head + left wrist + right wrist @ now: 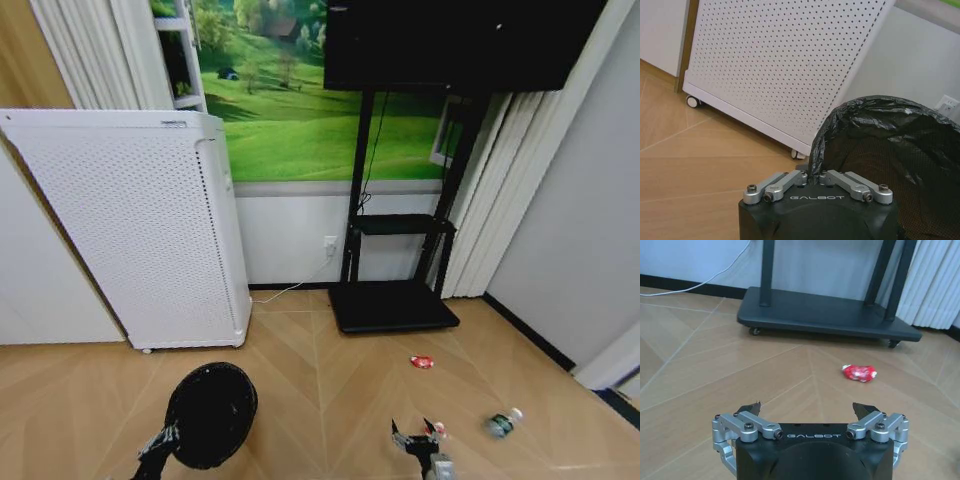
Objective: Pick up the trash bin and place the garbage on the floor into it.
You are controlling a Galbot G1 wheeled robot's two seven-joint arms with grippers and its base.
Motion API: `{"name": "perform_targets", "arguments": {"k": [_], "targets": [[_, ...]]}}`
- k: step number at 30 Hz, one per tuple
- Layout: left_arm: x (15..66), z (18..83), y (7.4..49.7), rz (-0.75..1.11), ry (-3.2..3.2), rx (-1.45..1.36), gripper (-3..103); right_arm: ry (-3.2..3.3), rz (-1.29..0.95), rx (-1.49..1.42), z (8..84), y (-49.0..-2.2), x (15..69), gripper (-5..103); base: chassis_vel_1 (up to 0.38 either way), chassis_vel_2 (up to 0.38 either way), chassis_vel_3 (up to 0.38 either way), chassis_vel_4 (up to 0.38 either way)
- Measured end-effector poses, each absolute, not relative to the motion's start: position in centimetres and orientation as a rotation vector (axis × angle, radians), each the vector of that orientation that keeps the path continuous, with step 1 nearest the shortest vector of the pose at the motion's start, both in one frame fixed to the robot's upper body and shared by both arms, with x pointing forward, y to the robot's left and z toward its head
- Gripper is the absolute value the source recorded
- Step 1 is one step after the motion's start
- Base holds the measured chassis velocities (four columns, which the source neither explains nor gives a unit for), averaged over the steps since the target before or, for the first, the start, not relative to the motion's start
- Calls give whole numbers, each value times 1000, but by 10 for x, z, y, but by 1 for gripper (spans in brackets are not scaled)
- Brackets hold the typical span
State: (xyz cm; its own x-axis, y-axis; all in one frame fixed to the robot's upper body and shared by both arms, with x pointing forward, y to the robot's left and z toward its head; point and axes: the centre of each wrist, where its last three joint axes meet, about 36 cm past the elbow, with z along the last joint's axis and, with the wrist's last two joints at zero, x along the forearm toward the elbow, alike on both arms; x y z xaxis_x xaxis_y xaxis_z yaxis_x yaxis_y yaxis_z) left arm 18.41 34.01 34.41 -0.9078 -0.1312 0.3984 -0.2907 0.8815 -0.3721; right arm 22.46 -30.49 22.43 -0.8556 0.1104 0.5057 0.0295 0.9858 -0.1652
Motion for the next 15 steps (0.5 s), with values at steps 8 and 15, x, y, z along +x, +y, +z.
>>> {"name": "perform_targets", "arguments": {"k": [8,15], "targets": [[186,347,345,644,-2677,337,4,-2605,232,-85,219,-303,223,100,20,8,-15,-10],[199,369,367,863,-2577,435,4,-2580,249,-105,209,-309,233,100,32,37,-34,-42]]}}
